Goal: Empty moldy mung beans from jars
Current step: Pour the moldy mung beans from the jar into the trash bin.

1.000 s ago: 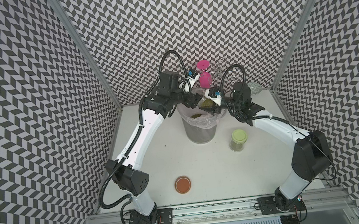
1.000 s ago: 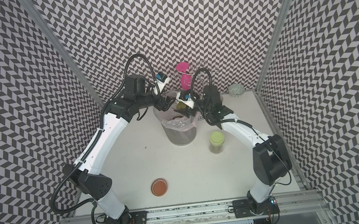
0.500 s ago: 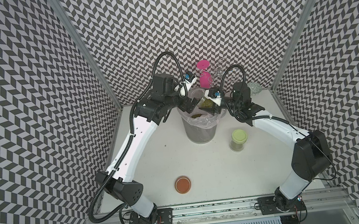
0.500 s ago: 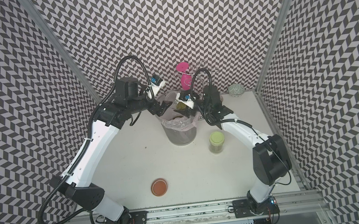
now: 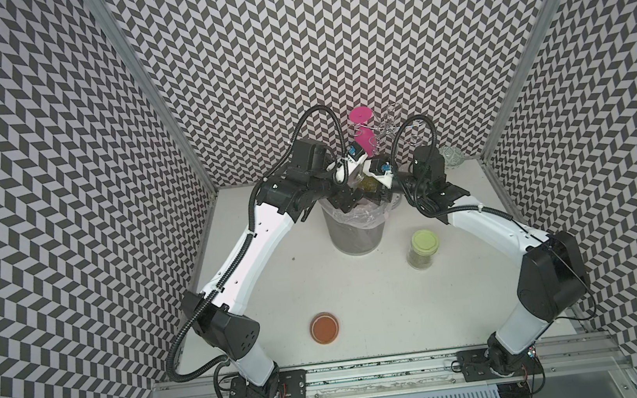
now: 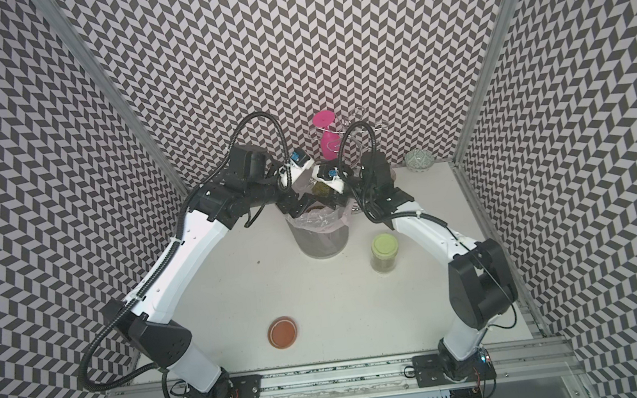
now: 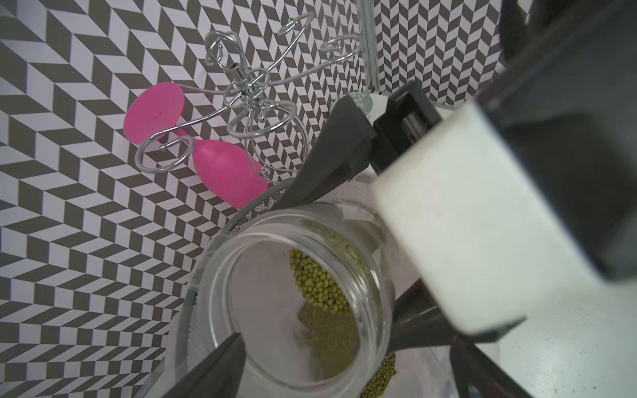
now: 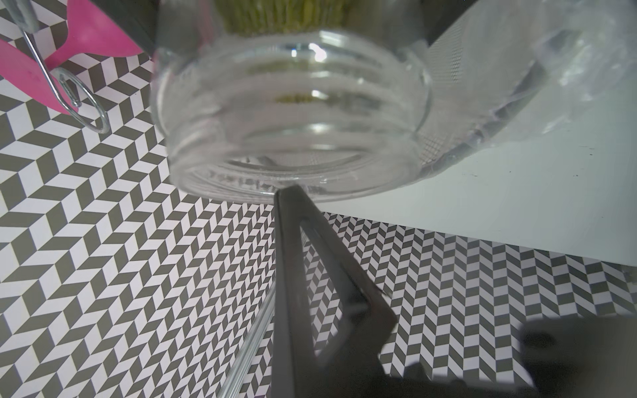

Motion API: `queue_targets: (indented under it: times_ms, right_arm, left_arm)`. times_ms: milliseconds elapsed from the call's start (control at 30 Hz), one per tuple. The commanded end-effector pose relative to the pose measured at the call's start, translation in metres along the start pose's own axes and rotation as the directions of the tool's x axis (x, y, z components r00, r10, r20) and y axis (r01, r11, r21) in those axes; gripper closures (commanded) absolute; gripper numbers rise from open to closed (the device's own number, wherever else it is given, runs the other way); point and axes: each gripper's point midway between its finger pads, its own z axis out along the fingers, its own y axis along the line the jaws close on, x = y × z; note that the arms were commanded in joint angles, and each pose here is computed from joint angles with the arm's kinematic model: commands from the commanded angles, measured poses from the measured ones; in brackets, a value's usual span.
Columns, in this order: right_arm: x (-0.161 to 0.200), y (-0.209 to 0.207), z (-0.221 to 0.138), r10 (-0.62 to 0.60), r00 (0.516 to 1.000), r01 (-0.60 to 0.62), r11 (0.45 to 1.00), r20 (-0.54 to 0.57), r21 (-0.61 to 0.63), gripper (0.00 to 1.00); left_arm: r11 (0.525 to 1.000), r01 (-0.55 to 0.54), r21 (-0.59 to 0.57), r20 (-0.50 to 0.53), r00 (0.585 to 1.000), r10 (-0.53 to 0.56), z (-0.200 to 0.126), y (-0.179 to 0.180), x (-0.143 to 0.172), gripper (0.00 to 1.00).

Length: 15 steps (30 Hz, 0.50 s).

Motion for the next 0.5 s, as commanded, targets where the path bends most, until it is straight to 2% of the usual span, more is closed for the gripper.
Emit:
queue_targets:
  times_ms: [0,133,300,467]
  right_arm:
    - [-0.047,-0.007,-0.010,-0.110,0.986,0.107,0.994,0.125,0.029,0.49]
    - [-0.048,-0.002,-0.010,-0.117,0.985,0.115,0.993,0.128,0.023,0.49]
    - [-0.048,0.001,-0.011,-0.134,0.983,0.131,0.991,0.129,0.031,0.49]
    - [-0.054,0.000,-0.016,-0.149,0.977,0.142,0.988,0.150,0.060,0.49]
  left_arm:
    - [0.999,-0.034,0.005,0.025,0.999,0.034,0.001,0.002,-0.011,0.08]
    - [1.000,-0.026,-0.013,0.026,0.999,0.027,0.009,0.009,-0.013,0.12]
    - [1.000,-0.019,-0.004,0.034,0.999,0.019,0.011,0.010,-0.013,0.26]
    - [1.000,-0.005,0.001,0.027,1.000,0.005,0.016,0.011,-0.010,0.35]
